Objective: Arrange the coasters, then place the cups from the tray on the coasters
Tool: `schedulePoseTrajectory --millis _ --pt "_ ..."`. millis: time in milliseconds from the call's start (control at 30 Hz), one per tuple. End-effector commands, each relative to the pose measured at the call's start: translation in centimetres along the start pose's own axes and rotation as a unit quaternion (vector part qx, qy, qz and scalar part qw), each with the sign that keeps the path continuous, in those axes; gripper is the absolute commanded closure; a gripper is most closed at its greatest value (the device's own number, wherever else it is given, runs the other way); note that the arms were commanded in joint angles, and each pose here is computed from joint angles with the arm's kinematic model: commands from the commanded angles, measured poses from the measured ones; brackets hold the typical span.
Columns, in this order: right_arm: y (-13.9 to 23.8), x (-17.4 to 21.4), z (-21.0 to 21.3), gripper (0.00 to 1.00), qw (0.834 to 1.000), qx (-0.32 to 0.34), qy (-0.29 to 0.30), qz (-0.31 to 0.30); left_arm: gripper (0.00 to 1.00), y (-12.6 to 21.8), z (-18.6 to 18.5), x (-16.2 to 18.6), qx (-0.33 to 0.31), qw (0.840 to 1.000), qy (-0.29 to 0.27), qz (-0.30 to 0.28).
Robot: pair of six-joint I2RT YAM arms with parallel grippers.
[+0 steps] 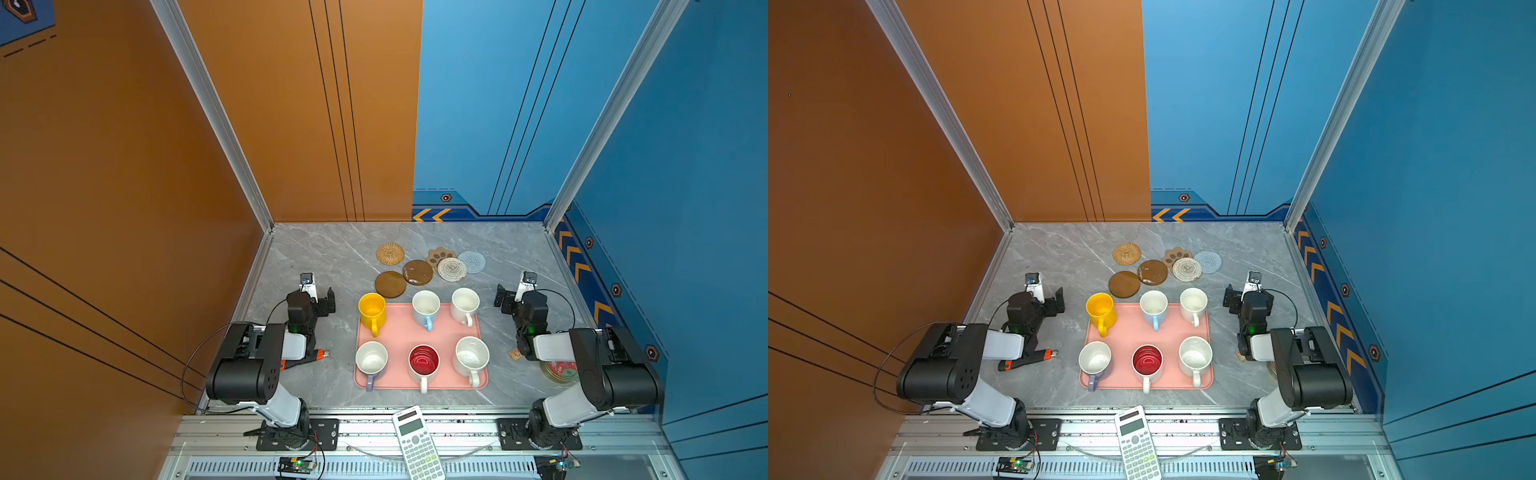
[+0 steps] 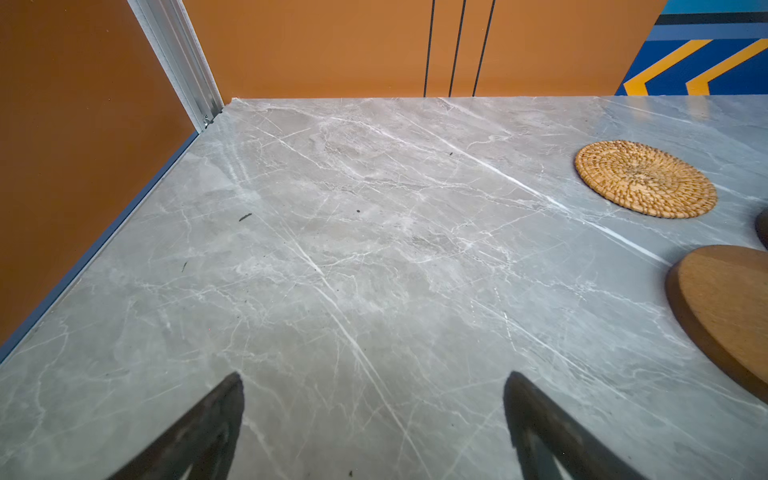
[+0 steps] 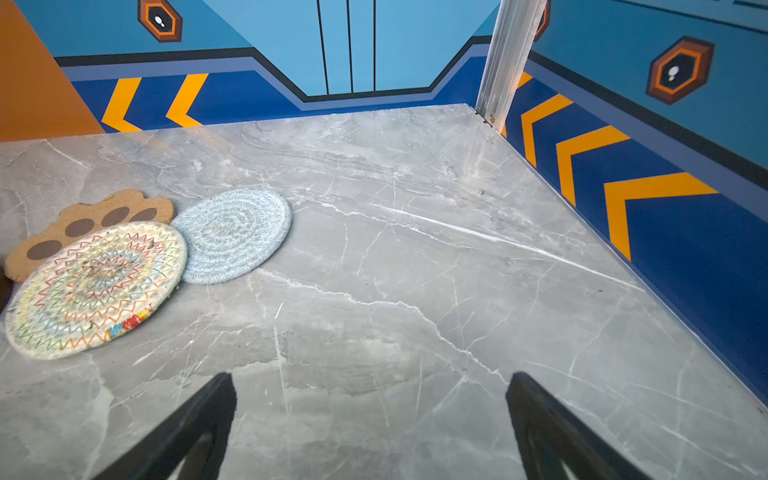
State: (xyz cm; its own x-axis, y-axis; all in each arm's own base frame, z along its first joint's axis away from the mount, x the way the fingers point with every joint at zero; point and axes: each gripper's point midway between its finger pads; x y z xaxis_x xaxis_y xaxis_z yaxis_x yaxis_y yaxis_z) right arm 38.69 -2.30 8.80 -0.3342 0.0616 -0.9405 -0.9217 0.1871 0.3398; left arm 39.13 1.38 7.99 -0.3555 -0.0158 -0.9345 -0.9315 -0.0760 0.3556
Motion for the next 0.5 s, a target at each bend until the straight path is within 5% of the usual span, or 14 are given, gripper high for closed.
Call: schedulePoseTrajectory --millis 0,467 --pt "-0.29 -0.72 0.31 0.0 1.0 -0.006 0.004 -0.007 0.02 -0.11 -0.34 -1.0 0.005 1.0 -0.009 -0.009" --pt "-0.35 -0.62 0.77 0.0 1.0 -0.024 0.007 -0.003 0.02 -0.16 -0.33 -1.09 0.004 1.0 -0.01 -0.01"
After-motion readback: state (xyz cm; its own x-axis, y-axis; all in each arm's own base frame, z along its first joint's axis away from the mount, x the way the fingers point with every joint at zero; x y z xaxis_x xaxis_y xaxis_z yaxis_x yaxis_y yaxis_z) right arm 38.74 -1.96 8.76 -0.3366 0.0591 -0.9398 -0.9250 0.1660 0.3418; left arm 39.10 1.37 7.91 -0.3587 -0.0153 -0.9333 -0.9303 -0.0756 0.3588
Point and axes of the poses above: each gripper's point midway between its finger pads, its own y axis back along the fingers, its own z axis along the line the jaws close on, x = y × z
